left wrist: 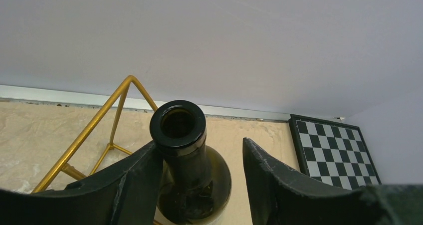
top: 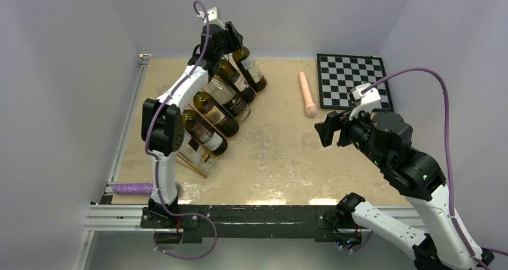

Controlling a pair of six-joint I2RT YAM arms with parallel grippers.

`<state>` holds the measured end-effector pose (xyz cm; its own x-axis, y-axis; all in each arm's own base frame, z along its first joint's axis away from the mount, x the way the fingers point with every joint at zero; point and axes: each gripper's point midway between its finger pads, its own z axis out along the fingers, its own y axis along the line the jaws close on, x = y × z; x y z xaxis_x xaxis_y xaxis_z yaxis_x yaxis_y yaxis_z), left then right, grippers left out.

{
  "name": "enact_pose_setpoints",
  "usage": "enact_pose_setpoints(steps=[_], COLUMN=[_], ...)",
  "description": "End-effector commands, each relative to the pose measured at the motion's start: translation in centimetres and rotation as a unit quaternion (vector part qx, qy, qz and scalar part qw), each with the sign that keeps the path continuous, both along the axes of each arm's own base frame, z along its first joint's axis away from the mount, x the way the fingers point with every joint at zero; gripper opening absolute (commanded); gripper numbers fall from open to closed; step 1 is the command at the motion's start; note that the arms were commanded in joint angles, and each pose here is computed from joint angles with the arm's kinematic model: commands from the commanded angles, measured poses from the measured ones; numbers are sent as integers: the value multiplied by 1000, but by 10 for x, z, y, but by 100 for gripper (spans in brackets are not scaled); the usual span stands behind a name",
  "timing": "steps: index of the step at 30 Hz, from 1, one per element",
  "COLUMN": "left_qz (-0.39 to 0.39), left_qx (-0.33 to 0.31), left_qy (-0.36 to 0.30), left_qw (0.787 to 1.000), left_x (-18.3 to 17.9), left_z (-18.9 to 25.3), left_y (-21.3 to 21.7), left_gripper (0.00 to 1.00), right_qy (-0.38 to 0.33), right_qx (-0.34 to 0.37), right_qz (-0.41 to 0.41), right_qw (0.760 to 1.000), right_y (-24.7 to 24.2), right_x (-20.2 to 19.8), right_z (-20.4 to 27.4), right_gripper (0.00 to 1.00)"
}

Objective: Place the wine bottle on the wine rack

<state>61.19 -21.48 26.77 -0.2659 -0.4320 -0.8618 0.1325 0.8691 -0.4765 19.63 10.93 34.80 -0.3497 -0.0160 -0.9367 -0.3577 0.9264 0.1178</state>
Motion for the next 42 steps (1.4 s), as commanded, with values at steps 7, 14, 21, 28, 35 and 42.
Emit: enact_pose_setpoints(steps=[7, 14, 21, 28, 35, 42], left_qz=[62, 88, 109, 111, 92, 4], left_qx=[-21, -30, -27, -63, -91, -107], left_qy=[-10, 7, 42, 79, 97, 87], left_qw=[998, 996, 993, 989, 987, 990], left_x=[8, 4, -6, -15, -28, -44], left_z=[10, 9, 6, 8, 13, 32], left_y=[23, 31, 40, 35, 28, 2], left_gripper=[67, 80, 85, 84, 84, 81], right_qy=[-4, -4, -5, 1, -2, -2], right_qx=[10, 10, 12, 17, 23, 26], right_qz=[-2, -1, 1, 6, 5, 9], right_qw=[1000, 1000, 1000, 1000, 1000, 1000], right_y=[5, 7, 7, 10, 9, 11], right_x=[6, 7, 7, 6, 4, 4], right_z=[3, 3, 4, 1, 2, 2], right_gripper=[83, 83, 83, 83, 83, 83])
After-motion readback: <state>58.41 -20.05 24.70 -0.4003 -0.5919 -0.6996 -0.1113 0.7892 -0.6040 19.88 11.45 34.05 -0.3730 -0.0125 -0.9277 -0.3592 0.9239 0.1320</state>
